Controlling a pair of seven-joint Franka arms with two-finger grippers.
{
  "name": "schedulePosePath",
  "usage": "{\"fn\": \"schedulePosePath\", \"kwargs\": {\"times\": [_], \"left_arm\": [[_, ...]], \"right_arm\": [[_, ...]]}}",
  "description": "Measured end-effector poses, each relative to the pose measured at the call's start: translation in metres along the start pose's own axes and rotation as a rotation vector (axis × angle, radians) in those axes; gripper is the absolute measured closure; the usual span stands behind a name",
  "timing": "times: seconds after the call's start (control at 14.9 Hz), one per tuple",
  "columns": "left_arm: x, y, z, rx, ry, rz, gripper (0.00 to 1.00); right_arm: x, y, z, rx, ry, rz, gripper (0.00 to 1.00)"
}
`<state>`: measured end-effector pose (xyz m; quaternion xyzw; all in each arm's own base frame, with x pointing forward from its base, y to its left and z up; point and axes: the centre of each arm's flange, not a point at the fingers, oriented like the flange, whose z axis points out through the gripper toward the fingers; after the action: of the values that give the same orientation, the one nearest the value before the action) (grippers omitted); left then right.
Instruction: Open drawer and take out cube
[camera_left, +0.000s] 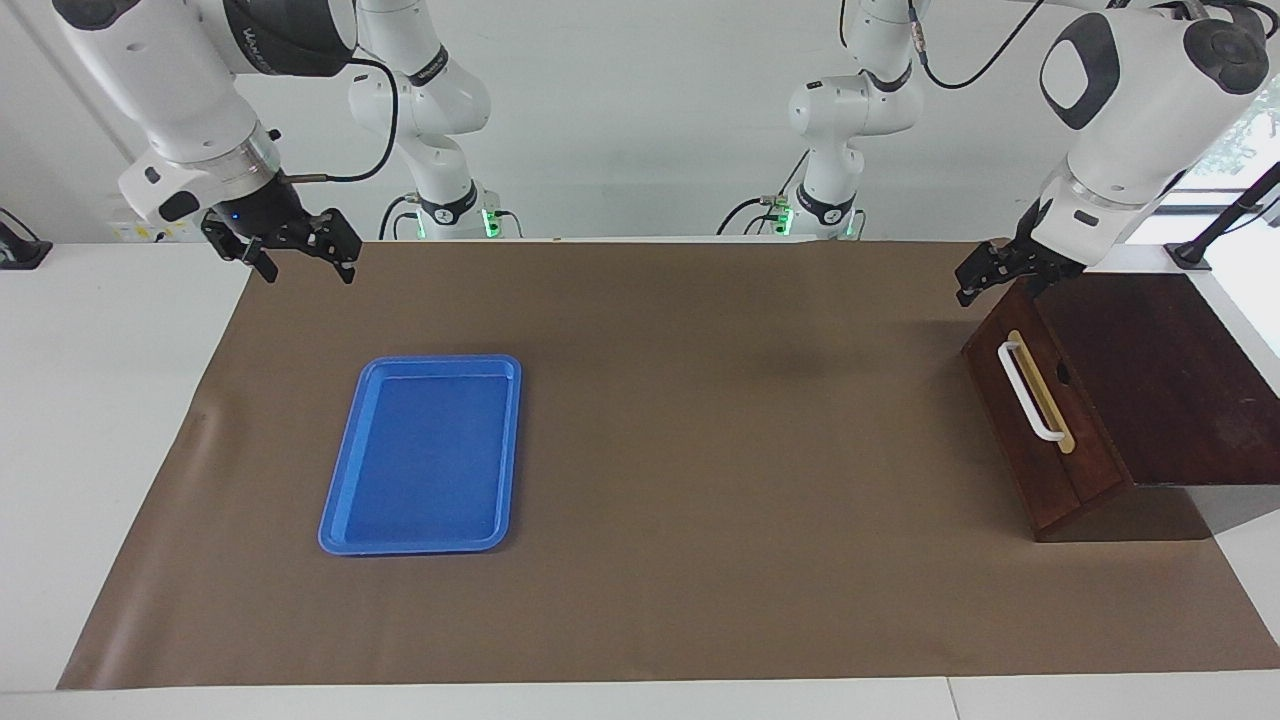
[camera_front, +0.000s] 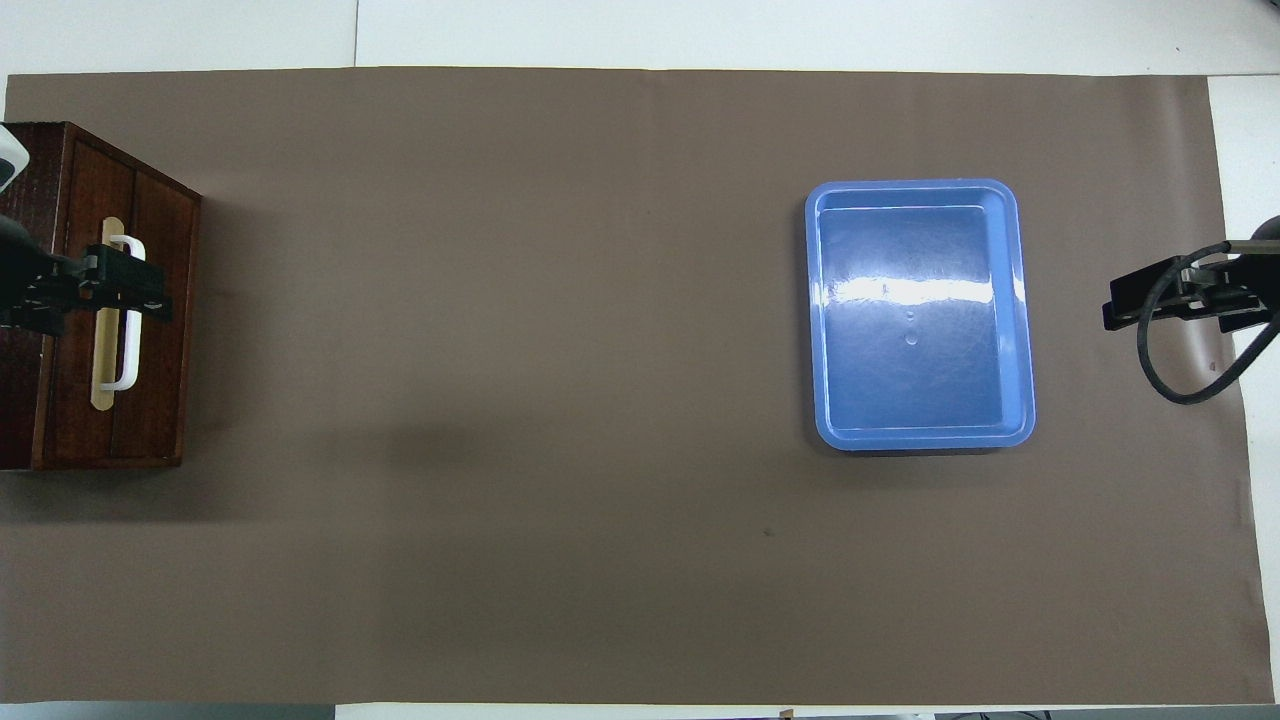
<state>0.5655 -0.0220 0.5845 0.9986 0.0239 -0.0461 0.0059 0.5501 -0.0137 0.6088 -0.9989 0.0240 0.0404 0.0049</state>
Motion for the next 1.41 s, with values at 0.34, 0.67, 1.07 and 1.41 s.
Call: {"fn": "schedulePosePath", "kwargs": {"times": [0.34,0.67,1.07,1.41], "left_arm": [[-0.001,0.008,0.0,0.001,0.0,0.015,0.0],[-0.001,0.02,0.0,0.003,0.006,0.036,0.0],[0.008,0.045,0.04,0.199,0.068,0.141,0.0],[0.019,0.042,0.102,0.366,0.094,0.23,0.0]], "right_arm": [[-0.001,0.0,0.003,0.0,-0.014,0.0,0.0],[-0.001,0.0,0.003,0.0,-0.015,0.0,0.0],[-0.001,0.0,0.003,0.0,-0.015,0.0,0.0],[-0.001,0.0,0.003,0.0,-0.015,0.0,0.0]]}}
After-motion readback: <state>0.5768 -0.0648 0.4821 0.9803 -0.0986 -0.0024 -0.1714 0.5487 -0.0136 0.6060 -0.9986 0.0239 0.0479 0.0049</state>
